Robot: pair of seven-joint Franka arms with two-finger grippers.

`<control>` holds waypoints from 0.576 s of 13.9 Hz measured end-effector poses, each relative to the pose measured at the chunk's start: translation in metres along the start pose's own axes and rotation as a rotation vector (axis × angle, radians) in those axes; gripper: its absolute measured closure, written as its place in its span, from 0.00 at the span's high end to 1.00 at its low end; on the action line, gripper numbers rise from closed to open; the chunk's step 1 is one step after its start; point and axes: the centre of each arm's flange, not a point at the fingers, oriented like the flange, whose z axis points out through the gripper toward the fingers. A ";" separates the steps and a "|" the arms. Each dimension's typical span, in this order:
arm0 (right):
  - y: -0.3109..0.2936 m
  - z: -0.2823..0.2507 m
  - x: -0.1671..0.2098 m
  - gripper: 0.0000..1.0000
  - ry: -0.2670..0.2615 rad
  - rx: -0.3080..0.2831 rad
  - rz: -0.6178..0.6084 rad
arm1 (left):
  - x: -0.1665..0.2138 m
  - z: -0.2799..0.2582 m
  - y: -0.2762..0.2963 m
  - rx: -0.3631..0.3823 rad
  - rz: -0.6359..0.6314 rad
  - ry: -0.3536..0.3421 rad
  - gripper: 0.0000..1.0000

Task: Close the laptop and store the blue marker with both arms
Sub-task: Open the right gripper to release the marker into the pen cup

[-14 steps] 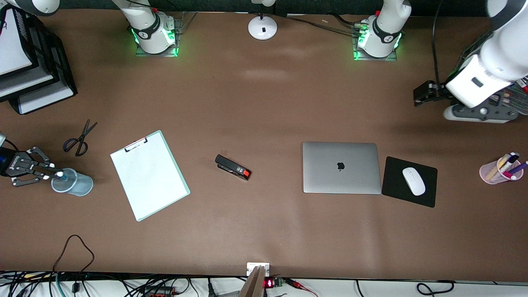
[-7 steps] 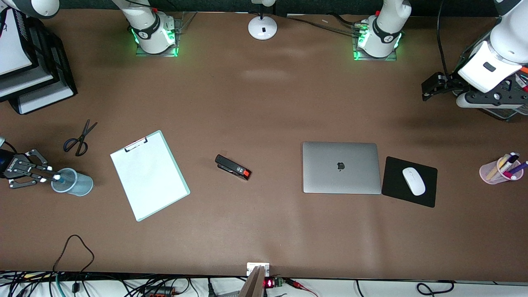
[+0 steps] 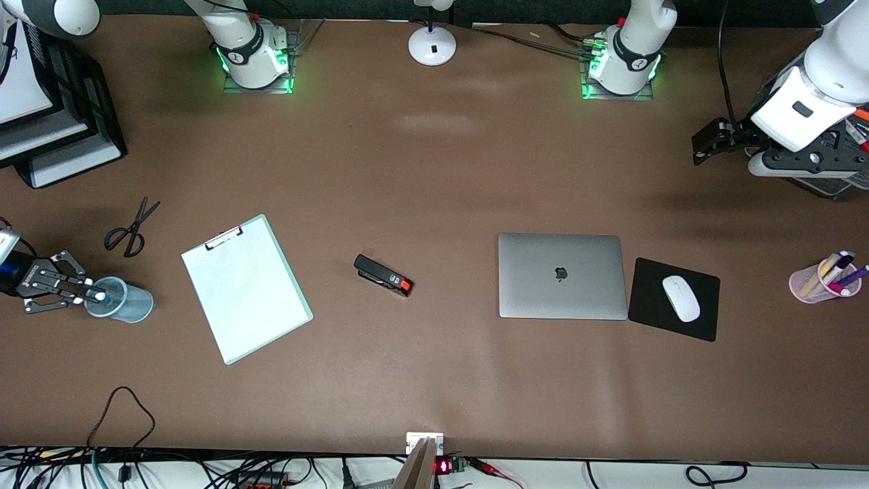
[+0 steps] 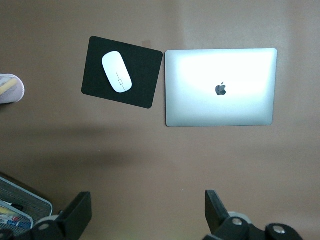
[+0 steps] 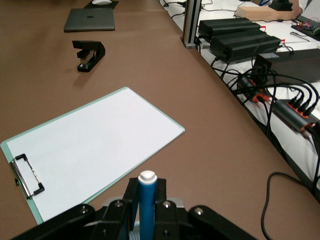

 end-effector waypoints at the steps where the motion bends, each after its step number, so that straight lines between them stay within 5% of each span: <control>1: 0.000 0.001 -0.005 0.18 -0.001 -0.002 0.005 | 0.000 0.000 0.000 0.000 0.000 0.000 1.00; 8: -0.006 0.017 -0.048 0.18 0.005 0.006 0.038 | 0.000 0.000 0.000 0.000 0.000 0.000 1.00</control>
